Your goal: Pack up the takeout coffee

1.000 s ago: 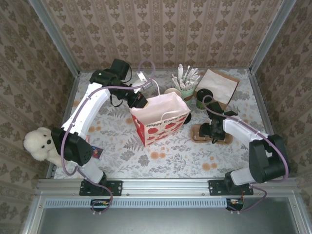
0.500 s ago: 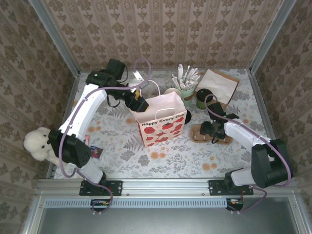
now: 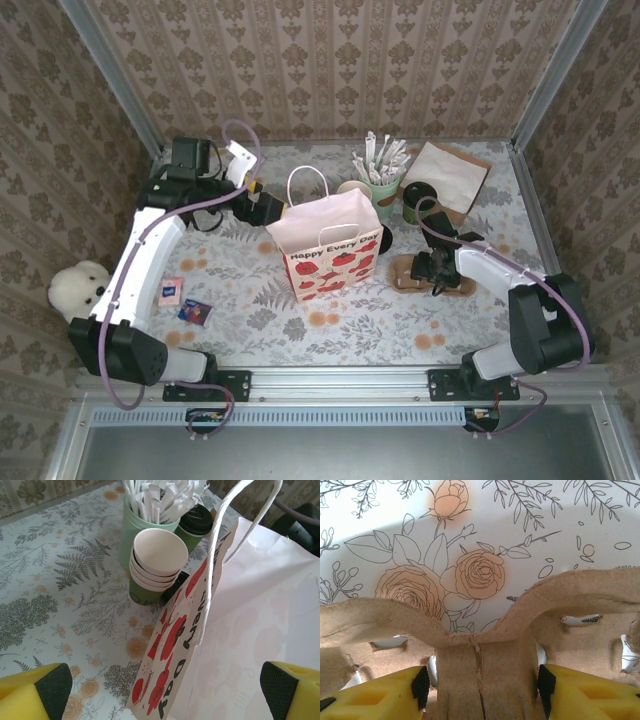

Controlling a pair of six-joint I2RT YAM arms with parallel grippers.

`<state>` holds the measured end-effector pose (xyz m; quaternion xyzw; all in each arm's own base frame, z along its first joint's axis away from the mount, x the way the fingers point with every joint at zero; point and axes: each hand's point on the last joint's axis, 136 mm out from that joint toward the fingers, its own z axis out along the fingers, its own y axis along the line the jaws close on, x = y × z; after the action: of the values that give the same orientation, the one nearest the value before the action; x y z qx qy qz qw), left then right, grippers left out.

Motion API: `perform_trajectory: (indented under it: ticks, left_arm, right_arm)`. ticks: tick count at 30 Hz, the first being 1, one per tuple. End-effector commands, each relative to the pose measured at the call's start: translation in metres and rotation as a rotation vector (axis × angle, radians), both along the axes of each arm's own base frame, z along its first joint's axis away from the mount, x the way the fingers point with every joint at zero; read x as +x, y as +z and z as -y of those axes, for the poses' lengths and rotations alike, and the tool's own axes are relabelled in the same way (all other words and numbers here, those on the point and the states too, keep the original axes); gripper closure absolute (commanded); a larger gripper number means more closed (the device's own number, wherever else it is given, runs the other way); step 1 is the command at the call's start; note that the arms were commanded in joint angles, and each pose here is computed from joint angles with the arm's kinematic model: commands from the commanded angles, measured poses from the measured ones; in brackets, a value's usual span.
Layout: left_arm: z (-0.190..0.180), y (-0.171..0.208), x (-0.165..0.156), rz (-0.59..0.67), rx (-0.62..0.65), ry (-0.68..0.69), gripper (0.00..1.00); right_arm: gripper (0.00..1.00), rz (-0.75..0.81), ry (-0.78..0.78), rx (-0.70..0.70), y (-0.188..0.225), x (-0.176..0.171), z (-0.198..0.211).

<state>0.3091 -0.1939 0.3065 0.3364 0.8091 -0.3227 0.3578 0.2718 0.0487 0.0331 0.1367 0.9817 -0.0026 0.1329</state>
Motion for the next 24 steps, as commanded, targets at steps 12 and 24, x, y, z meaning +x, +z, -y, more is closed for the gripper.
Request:
perform_trajectory:
  ticks: [12, 24]
  left_arm:
    - [-0.007, 0.020, 0.006, 0.061, -0.051, 0.078, 0.00]
    - [-0.008, 0.011, 0.012, 0.063, -0.056, 0.098, 0.00]
  right_arm:
    - [0.39, -0.017, -0.010, -0.058, -0.001, 0.006, 0.002]
    - [0.57, 0.001, 0.020, -0.077, 0.010, 0.009, -0.001]
